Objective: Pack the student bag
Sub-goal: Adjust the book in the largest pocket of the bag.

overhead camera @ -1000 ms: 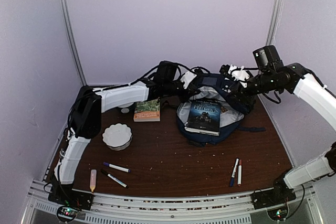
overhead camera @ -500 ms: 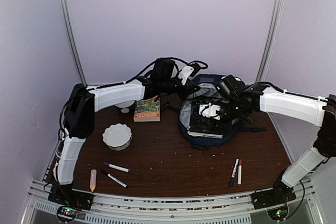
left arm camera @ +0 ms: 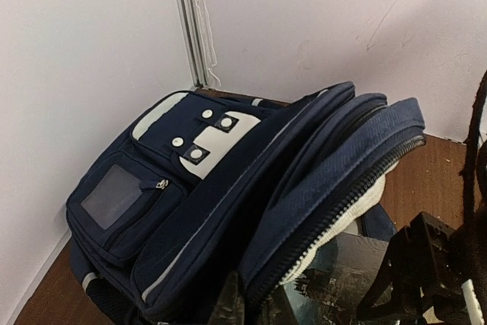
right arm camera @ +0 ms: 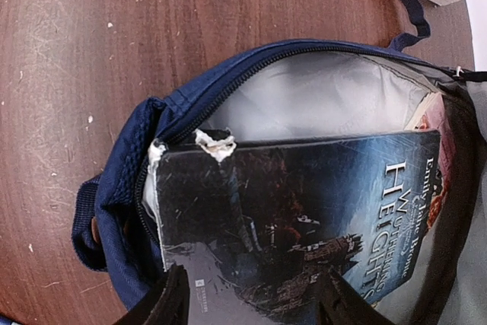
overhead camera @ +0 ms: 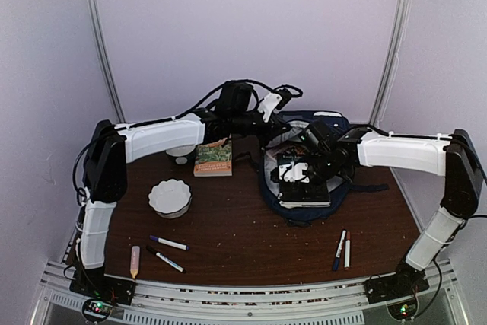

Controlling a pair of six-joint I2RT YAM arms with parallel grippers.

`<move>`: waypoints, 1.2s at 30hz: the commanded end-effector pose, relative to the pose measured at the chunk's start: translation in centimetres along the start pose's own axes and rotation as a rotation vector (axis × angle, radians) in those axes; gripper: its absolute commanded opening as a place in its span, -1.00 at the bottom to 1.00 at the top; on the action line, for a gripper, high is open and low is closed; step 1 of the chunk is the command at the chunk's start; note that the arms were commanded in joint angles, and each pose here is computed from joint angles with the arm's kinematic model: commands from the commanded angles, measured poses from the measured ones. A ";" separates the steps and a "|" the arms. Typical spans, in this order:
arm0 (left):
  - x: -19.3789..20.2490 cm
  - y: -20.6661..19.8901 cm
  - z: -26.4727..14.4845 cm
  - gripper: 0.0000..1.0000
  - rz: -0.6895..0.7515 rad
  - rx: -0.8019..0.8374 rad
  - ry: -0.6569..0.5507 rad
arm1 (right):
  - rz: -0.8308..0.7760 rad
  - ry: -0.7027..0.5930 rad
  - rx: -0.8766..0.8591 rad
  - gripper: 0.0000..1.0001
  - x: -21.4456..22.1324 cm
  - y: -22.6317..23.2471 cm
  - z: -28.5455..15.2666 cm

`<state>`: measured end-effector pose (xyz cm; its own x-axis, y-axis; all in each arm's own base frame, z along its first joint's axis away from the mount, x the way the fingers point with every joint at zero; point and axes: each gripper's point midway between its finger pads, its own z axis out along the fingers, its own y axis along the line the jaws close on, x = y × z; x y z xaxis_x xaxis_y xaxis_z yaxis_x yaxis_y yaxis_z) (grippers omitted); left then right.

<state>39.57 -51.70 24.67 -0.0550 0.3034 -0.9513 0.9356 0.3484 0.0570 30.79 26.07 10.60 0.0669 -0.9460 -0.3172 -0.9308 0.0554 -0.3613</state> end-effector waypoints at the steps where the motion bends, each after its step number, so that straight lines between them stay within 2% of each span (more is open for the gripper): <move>1: -9.3 -0.2 -4.2 -1.00 0.070 -0.037 -0.232 | -0.060 -0.018 -0.080 0.18 0.1 2.1 0.1; 5: -8.6 -0.2 -4.2 -1.00 0.070 -0.039 -0.215 | -0.081 -0.050 -0.133 0.25 -0.5 3.3 -0.2; 10: -8.8 -0.4 -4.2 -1.00 0.056 -0.028 -0.222 | -0.061 0.004 -0.123 0.33 -0.1 2.8 1.4; 14: -8.9 -0.4 -4.4 -1.00 0.053 -0.028 -0.223 | -0.055 0.057 -0.052 0.35 0.5 1.9 3.0; 20: -9.2 -0.9 -4.7 -1.00 0.057 -0.021 -0.225 | 0.031 0.125 0.135 0.22 1.2 -1.8 3.9; 28: -9.6 -2.4 -5.0 -1.00 0.084 0.009 -0.229 | 0.171 0.166 0.247 0.09 2.8 -5.3 4.0; 36: -9.5 -3.1 -4.9 -1.00 0.097 0.018 -0.224 | 0.207 0.238 0.392 0.06 5.0 -9.0 5.0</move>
<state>37.65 -51.27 25.01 -0.0580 0.3208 -0.9454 0.9390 0.3390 0.0574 37.86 23.83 6.42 -0.1704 -0.9611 -0.2174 -0.8155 0.2614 -0.5163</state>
